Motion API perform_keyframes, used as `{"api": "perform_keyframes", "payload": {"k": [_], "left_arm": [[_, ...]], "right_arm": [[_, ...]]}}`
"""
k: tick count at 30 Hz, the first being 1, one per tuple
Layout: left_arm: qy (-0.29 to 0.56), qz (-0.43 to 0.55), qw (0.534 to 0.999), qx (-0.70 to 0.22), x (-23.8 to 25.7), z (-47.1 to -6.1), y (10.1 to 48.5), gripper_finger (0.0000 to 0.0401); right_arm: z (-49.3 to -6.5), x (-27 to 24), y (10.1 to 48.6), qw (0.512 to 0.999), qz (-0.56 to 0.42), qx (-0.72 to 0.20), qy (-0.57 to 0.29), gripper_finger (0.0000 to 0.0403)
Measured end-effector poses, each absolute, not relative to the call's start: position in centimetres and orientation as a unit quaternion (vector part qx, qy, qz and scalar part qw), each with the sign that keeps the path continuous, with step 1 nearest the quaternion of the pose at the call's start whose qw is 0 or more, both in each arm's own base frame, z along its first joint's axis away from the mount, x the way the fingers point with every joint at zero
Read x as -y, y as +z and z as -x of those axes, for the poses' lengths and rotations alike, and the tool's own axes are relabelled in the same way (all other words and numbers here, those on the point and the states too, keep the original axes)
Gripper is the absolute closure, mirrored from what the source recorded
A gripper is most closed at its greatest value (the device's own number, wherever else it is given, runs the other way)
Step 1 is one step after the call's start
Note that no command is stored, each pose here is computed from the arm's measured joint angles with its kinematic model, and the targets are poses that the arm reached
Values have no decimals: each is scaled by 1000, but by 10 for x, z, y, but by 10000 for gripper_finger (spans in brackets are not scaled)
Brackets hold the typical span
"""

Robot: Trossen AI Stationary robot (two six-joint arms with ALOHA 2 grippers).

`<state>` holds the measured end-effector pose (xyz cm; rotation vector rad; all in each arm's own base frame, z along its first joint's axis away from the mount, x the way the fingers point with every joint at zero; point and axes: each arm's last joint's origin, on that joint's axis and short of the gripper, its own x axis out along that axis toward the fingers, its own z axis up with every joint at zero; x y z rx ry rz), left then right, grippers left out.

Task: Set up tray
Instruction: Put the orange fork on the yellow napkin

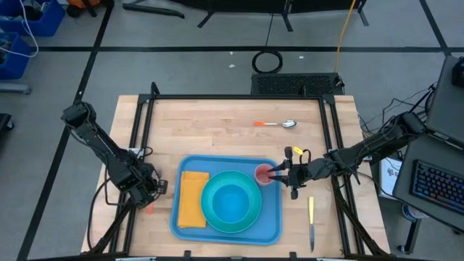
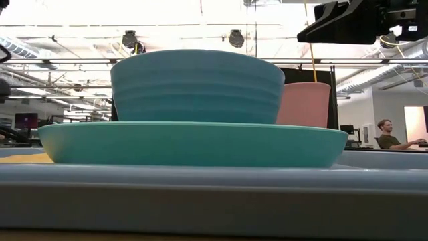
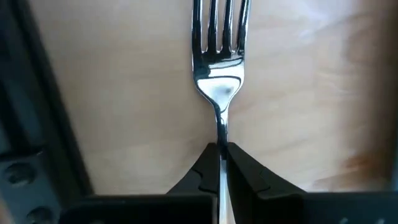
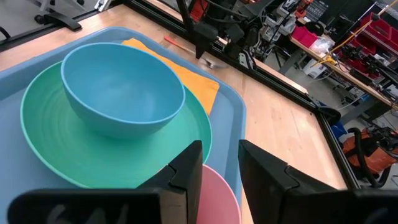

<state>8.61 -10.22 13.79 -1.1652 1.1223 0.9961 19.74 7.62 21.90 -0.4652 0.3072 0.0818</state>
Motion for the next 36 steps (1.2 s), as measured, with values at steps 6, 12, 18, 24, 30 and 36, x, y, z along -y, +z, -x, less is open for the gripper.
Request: {"api": "perform_keyframes", "payload": {"k": [6,12,18,24,30,36], "left_arm": [[415,515,595,-457,104,-90,141,392],[400,530,593,-456,106,-95,142,392],[372,547,595,-456,109,-102,144,392],[348,563,608,-439,110,-109,146,392],[301,589,630,-406,115,-120,151,392],[269,600,655,-373,115,-130,156,392]], "right_arm": [[-197,-76,219,961,226,-152,40,310],[-197,-76,219,961,226,-152,40,310],[-197,-76,219,961,226,-152,40,310],[-197,-76,219,961,226,-152,40,310],[-197,-76,219,961,226,-152,40,310],[-197,-76,219,962,223,-152,39,310]]}}
